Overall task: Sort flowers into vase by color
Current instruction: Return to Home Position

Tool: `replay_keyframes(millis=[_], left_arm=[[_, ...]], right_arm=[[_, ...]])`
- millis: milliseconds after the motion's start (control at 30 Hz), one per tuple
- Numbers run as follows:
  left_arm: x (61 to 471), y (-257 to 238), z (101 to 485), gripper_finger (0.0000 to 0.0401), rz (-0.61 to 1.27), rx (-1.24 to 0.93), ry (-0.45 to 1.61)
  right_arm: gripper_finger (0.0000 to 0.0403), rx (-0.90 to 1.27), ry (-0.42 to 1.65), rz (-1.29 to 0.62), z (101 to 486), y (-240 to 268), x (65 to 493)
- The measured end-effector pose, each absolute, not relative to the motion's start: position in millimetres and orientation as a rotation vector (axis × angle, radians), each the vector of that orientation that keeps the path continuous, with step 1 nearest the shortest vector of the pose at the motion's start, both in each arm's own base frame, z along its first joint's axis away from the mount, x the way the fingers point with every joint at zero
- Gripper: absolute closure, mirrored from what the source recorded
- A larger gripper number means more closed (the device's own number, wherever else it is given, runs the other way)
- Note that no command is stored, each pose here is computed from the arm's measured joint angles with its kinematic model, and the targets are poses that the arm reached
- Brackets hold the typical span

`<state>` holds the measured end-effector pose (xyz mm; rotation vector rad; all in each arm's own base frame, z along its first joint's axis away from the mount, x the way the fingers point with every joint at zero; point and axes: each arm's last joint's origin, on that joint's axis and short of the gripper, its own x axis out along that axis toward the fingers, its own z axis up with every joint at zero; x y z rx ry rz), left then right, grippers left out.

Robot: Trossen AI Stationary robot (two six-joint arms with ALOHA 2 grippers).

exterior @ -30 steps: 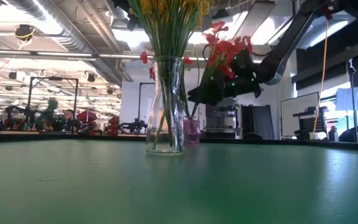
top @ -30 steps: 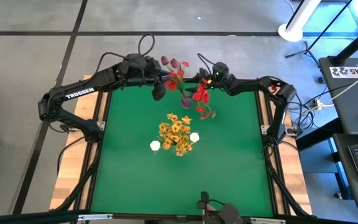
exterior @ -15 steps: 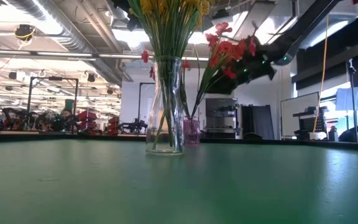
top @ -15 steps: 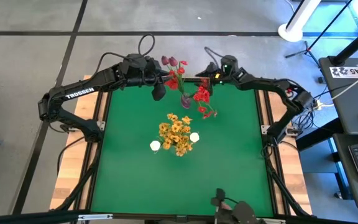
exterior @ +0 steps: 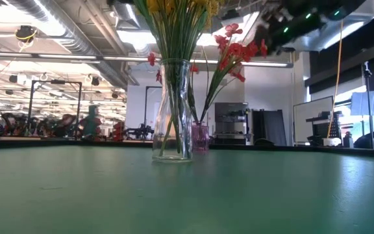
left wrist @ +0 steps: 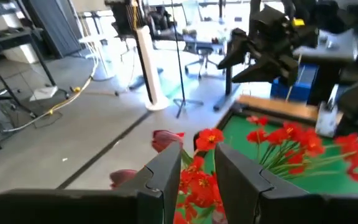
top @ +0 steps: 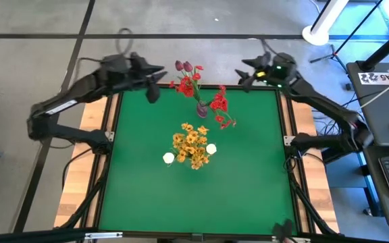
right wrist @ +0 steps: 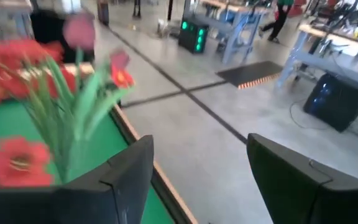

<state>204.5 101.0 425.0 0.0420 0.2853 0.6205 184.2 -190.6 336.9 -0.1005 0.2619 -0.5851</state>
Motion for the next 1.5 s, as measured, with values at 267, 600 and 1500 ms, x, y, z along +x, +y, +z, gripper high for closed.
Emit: replay_keyframes(millis=[267, 600, 1500], left_arm=[[151.6, 72.2, 423.1, 0.0306, 0.614, -0.041, 0.180], [115.0, 46.1, 383.2, 0.0306, 0.556, -0.129, -0.024], [56.9, 5.7, 361.5, 0.0306, 0.268, -0.156, -0.132]], right_arm=[[0.0169, -0.007, 0.150, -0.534, 368.0, -143.4, 158.9], [0.0292, -0.006, 0.118, -0.475, 370.4, -77.5, 153.7], [0.0394, -0.056, 0.104, -0.157, 330.7, 16.9, 123.2]])
